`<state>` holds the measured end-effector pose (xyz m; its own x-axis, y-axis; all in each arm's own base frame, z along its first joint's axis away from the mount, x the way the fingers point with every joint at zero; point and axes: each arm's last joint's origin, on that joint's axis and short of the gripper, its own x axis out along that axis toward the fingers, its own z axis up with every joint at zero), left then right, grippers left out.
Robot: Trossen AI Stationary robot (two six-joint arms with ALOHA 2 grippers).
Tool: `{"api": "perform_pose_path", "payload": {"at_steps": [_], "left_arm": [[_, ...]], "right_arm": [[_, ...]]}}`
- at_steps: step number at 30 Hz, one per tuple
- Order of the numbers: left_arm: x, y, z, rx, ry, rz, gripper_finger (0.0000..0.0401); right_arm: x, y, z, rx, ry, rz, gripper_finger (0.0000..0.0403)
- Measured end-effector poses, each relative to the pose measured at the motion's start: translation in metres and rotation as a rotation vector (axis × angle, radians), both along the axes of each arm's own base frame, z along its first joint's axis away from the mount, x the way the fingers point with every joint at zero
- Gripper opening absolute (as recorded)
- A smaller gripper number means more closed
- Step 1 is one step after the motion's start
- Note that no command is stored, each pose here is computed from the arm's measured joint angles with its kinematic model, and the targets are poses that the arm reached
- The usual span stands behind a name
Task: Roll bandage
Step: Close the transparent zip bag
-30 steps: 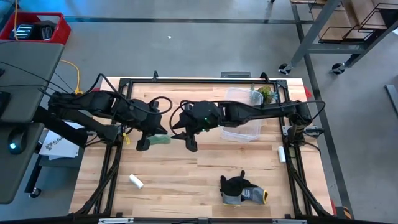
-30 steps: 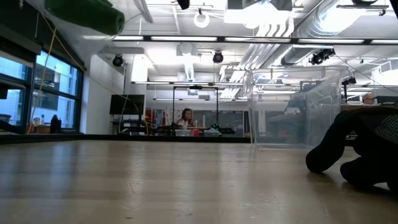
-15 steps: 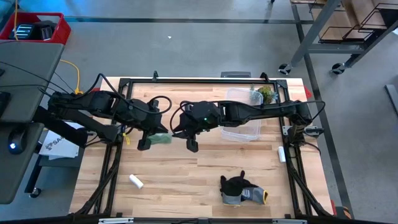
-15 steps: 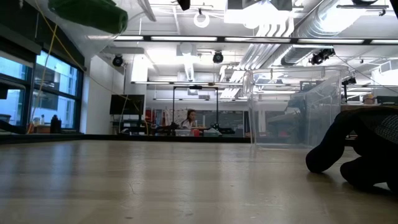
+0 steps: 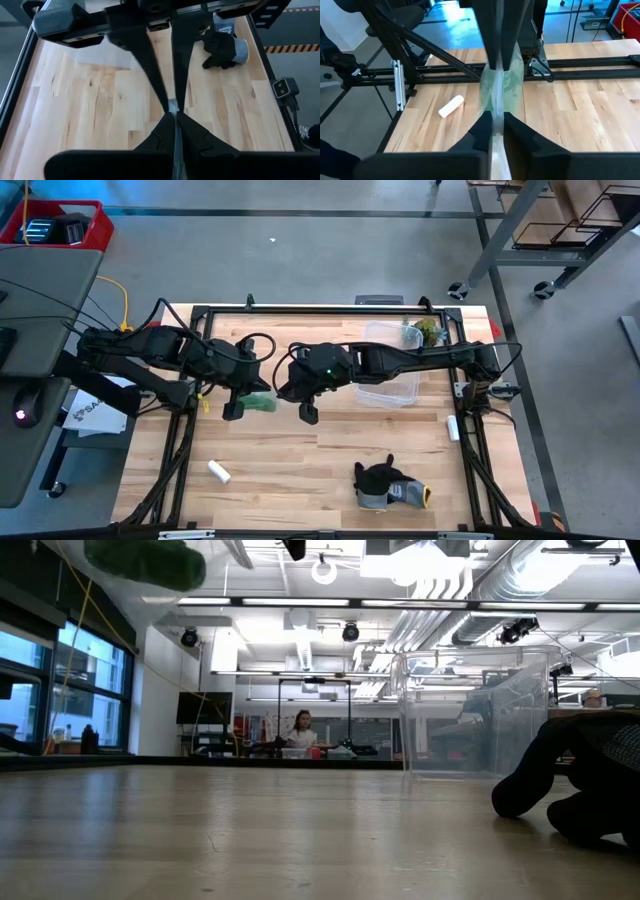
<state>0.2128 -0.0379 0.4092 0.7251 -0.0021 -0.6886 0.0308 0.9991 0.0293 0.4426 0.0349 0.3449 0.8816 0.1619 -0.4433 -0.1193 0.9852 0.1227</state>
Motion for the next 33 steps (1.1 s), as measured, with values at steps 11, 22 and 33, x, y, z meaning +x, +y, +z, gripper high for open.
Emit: {"api": "perform_pose_path", "payload": {"at_steps": [11, 22, 33], "left_arm": [[-0.007, 0.001, 0.004, -0.030, -0.017, 0.026, 0.0000], [-0.022, 0.005, 0.013, -0.028, -0.070, 0.054, 0.0000], [-0.038, 0.010, 0.020, -0.029, -0.117, 0.080, 0.0000]], "right_arm": [[-0.002, -0.001, -0.004, -0.004, 0.056, -0.026, 0.0005], [-0.006, -0.001, -0.009, 0.036, 0.128, -0.048, 0.0002], [-0.008, 0.000, -0.009, 0.060, 0.149, -0.066, 0.0001]]}}
